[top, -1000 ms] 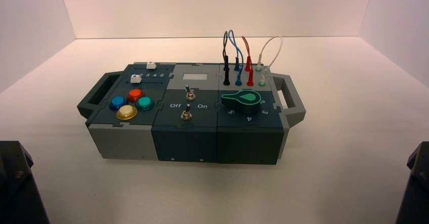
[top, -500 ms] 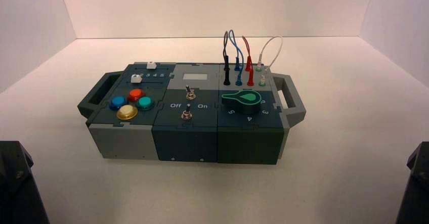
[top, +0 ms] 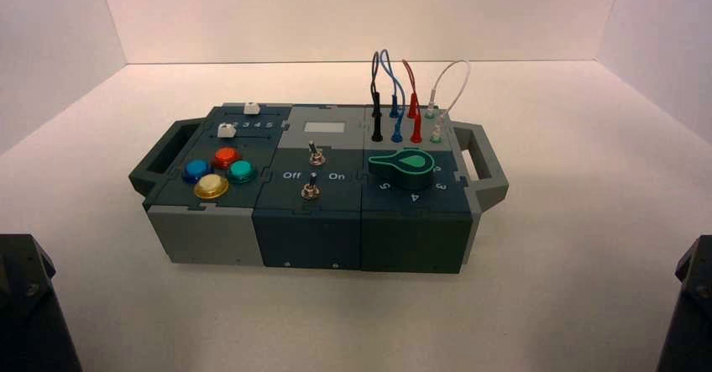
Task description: Move the bottom slider to position 4.
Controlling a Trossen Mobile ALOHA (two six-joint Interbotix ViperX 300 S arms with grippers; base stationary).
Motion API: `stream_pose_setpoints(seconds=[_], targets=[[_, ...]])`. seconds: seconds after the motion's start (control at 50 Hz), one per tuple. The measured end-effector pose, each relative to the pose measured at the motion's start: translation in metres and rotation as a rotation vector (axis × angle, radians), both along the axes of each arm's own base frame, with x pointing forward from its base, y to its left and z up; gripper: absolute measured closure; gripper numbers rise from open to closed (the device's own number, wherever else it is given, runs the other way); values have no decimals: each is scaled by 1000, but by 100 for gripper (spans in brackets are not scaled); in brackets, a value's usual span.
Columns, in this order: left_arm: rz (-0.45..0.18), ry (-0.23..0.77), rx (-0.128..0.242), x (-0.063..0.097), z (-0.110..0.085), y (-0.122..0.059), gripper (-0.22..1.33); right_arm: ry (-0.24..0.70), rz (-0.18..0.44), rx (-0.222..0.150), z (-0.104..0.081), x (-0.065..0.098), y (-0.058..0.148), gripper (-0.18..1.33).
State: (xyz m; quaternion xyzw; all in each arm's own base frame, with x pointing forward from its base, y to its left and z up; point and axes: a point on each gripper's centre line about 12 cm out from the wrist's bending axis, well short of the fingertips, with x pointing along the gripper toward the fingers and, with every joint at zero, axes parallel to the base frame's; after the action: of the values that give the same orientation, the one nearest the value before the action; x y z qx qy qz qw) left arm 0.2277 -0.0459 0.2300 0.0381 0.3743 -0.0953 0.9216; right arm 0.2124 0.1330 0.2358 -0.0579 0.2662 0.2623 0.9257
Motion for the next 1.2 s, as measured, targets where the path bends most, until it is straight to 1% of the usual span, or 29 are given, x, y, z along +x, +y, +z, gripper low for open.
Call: stream_pose_setpoints(seconds=[0.06, 0.12, 0.18, 0.22, 0.26, 0.28, 0.36, 0.44, 0.48, 0.6, 0.72, 0.82, 0.86, 0.96, 1.2], targets=[[-7, 77, 14, 0, -6, -2, 127, 40, 32, -22, -3, 0, 10, 128], [-8, 100, 17, 0, -7, -2, 127, 52, 49, -32, -3, 1, 15, 128], [-9, 156, 28, 0, -11, -2, 127, 73, 72, -45, -4, 1, 23, 128], [-10, 221, 37, 1, -15, -3, 127, 99, 91, -53, -4, 5, 34, 128], [-12, 242, 42, 2, -16, -3, 127, 110, 99, -57, -3, 7, 38, 128], [-14, 275, 46, 4, -18, -5, 127, 124, 116, -66, -3, 11, 48, 128], [-22, 333, 58, 9, -25, -8, 127, 159, 148, -89, -10, 15, 65, 128], [-29, 375, 65, 11, -32, -11, 127, 181, 159, -107, -17, 21, 74, 128], [-32, 387, 66, 12, -34, -12, 127, 189, 159, -113, -19, 24, 76, 128], [-58, 438, 72, 13, -46, -21, 127, 245, 159, -154, -41, 34, 86, 128], [-86, 497, 91, 15, -60, -30, 127, 281, 158, -181, -55, 43, 94, 128], [-97, 531, 99, 16, -68, -35, 127, 299, 158, -195, -60, 48, 99, 128], [-110, 550, 104, 17, -73, -40, 127, 306, 160, -200, -62, 49, 100, 128], [-122, 581, 110, 18, -80, -46, 127, 308, 160, -201, -62, 50, 101, 128], [-155, 664, 143, 20, -99, -58, 127, 311, 158, -201, -62, 51, 101, 128]])
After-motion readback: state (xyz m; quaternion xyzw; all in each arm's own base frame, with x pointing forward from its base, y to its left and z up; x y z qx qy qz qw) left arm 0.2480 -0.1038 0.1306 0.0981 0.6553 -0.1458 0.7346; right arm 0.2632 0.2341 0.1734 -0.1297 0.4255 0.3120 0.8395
